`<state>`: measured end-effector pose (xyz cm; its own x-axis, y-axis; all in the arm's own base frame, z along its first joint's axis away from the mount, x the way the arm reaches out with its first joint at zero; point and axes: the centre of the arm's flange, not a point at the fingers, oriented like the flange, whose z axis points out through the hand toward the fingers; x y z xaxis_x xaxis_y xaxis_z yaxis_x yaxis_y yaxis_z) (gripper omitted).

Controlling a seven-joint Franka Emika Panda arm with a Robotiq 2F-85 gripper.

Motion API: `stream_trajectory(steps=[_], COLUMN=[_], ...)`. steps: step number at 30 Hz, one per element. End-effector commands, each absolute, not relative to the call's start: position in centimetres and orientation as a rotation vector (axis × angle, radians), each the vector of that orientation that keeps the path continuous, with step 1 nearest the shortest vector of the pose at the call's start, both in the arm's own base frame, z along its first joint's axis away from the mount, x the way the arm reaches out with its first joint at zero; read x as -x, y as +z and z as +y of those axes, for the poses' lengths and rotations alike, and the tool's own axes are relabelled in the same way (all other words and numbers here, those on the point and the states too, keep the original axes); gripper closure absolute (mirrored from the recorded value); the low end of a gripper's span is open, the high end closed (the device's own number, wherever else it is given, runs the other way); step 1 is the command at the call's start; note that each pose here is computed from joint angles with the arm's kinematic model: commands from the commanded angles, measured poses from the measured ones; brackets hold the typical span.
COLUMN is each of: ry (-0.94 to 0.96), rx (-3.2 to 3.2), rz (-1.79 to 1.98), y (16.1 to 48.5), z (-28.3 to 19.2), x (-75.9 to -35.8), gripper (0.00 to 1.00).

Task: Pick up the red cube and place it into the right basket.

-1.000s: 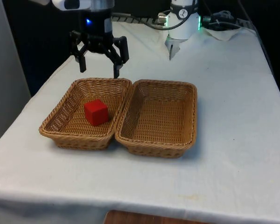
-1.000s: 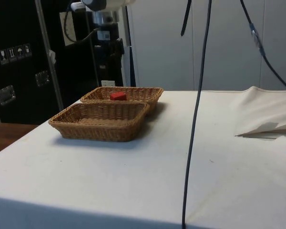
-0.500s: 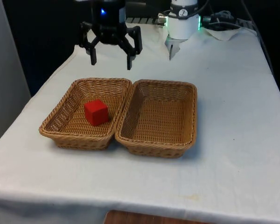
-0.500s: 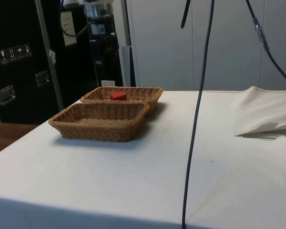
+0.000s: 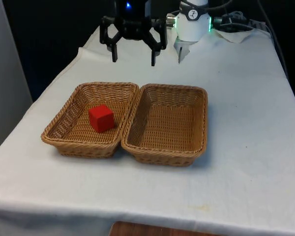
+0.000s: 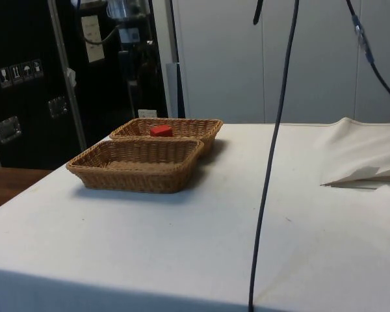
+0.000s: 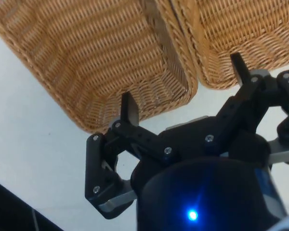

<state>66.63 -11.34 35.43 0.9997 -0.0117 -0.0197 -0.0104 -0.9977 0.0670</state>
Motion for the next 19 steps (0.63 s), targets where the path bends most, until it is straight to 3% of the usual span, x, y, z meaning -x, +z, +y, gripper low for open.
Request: stream_trajectory(steps=[1, 19], ry=[-0.037, -0.066], rx=[-3.074, -3.073], rz=[-0.013, 0.020], y=[35.4, 35.4], z=[-11.1, -8.2], x=[-66.5, -64.5], gripper=[0.00, 0.00])
